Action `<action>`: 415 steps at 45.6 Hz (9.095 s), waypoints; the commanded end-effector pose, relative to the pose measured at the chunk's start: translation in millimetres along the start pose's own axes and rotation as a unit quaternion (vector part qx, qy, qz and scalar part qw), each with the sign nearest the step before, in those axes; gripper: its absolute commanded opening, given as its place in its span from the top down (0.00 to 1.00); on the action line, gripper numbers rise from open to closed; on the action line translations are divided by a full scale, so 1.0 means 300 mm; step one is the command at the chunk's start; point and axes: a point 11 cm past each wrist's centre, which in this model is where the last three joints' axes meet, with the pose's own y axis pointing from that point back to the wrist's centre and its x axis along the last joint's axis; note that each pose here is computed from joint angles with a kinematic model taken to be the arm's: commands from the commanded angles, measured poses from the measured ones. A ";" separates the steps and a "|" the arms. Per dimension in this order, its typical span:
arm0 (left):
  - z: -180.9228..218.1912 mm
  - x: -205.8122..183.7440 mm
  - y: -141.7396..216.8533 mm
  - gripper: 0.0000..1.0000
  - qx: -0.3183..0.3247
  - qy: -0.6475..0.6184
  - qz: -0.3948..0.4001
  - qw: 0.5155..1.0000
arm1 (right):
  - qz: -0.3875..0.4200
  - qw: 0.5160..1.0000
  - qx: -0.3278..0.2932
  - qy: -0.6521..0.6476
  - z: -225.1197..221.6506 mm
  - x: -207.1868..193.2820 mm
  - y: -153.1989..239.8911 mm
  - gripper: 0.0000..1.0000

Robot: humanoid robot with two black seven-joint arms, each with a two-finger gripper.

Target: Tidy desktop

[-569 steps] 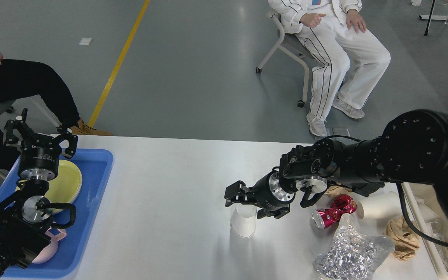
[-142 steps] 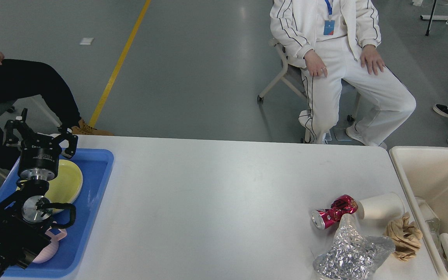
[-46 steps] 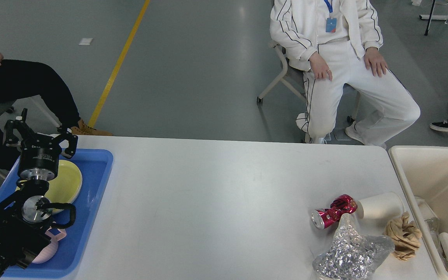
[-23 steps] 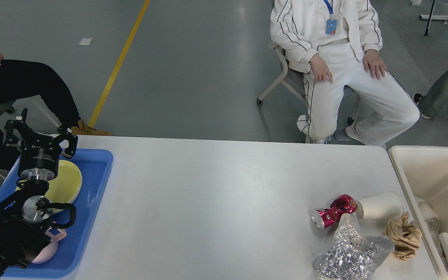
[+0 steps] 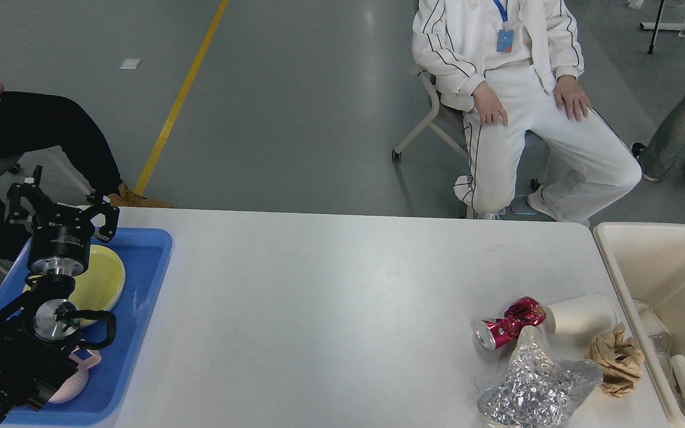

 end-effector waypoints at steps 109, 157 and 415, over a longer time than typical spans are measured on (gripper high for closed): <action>0.000 0.000 0.000 0.04 0.000 0.000 0.000 1.000 | -0.473 0.687 -0.124 0.537 -0.172 -0.901 0.524 0.01; 0.000 0.000 0.000 0.04 0.000 0.000 0.000 1.000 | -0.408 0.752 -0.099 0.509 -0.091 -0.929 0.445 1.00; 0.000 0.000 0.000 0.04 0.000 0.000 0.000 1.000 | -0.400 0.871 -0.028 0.284 -0.387 -0.850 0.388 0.99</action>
